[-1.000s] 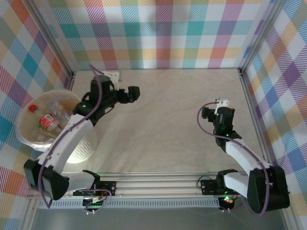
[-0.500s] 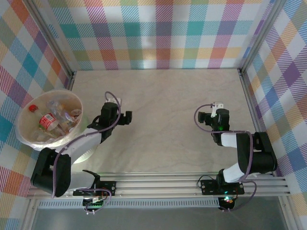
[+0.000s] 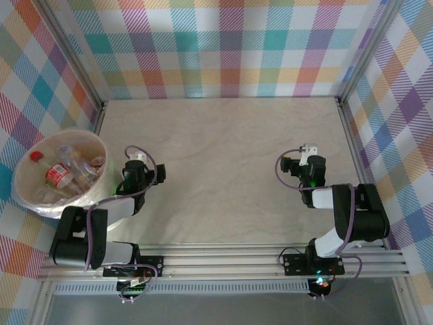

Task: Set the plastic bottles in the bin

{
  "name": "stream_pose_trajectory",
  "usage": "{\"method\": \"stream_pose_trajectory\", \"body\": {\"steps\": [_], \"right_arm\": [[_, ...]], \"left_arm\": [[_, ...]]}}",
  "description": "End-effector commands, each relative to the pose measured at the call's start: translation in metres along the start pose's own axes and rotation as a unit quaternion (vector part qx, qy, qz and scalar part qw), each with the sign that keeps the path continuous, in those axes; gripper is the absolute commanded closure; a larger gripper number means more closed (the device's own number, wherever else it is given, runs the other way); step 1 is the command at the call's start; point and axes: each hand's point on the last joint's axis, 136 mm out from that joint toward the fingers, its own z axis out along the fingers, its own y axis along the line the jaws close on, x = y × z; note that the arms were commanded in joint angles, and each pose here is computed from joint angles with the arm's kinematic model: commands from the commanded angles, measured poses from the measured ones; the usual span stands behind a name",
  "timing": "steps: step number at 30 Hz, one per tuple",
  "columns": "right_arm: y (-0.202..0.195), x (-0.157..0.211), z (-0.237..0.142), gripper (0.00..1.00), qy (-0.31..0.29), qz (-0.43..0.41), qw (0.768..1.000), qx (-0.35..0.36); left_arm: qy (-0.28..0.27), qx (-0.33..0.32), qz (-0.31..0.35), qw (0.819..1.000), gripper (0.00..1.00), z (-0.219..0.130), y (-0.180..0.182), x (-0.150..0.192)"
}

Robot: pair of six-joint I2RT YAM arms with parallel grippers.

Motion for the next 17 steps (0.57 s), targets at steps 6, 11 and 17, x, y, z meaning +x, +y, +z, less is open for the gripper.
{"method": "stream_pose_trajectory", "body": {"steps": [6,11,17], "right_arm": [[0.000,-0.013,0.001,0.00,-0.023,0.009,1.000,-0.002],[0.000,-0.013,0.001,0.00,-0.022,0.009,1.000,-0.003],[-0.001,-0.013,0.001,0.00,-0.023,0.008,1.000,-0.002]], "left_arm": [[-0.055,0.012,0.000,0.998,0.00,0.029,-0.004,-0.018],[-0.064,-0.014,-0.014,0.998,0.00,0.027,0.006,-0.020],[-0.062,-0.014,-0.014,0.998,0.00,0.027,0.006,-0.019]]}}
